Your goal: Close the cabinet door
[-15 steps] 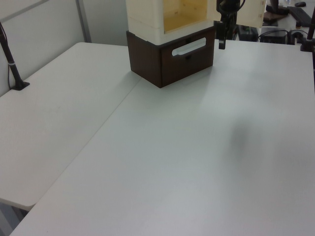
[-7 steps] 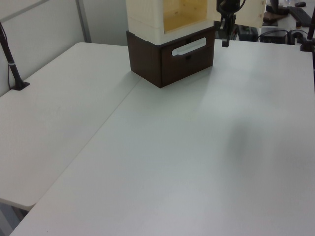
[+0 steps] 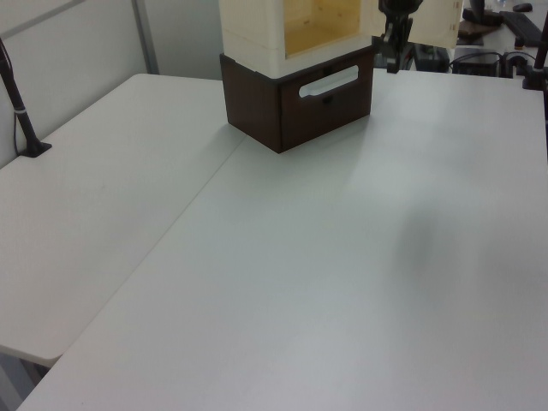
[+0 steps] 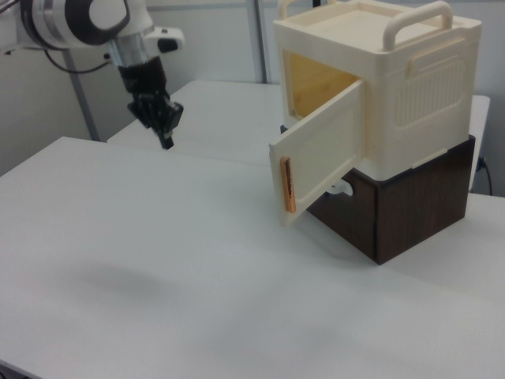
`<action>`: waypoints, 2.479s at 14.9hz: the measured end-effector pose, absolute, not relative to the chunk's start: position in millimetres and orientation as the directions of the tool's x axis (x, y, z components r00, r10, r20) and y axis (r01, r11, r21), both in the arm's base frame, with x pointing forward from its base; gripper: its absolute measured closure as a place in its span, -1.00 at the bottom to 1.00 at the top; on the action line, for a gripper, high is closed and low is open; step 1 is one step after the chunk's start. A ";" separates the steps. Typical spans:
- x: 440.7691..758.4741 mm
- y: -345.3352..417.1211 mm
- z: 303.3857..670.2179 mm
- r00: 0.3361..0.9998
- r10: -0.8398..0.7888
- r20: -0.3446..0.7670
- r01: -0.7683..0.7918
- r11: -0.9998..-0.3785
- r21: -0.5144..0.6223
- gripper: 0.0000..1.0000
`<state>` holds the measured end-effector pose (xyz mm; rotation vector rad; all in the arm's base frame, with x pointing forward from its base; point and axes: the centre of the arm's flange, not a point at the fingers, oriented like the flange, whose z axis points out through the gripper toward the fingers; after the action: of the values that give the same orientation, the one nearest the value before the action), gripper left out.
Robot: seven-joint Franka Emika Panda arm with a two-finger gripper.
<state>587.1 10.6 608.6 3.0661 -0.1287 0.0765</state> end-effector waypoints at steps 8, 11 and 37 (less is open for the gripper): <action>575.0 -86.6 688.4 0.949 -0.236 0.211 -0.249 -0.968 0.036 0.98; 562.5 -132.8 712.1 0.920 -0.297 0.256 -0.311 -0.950 0.014 0.98; 541.3 -286.1 681.3 0.914 -0.279 0.296 -0.280 -0.959 -0.038 0.98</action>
<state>541.3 -286.1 681.3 3.0681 -0.4483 0.4737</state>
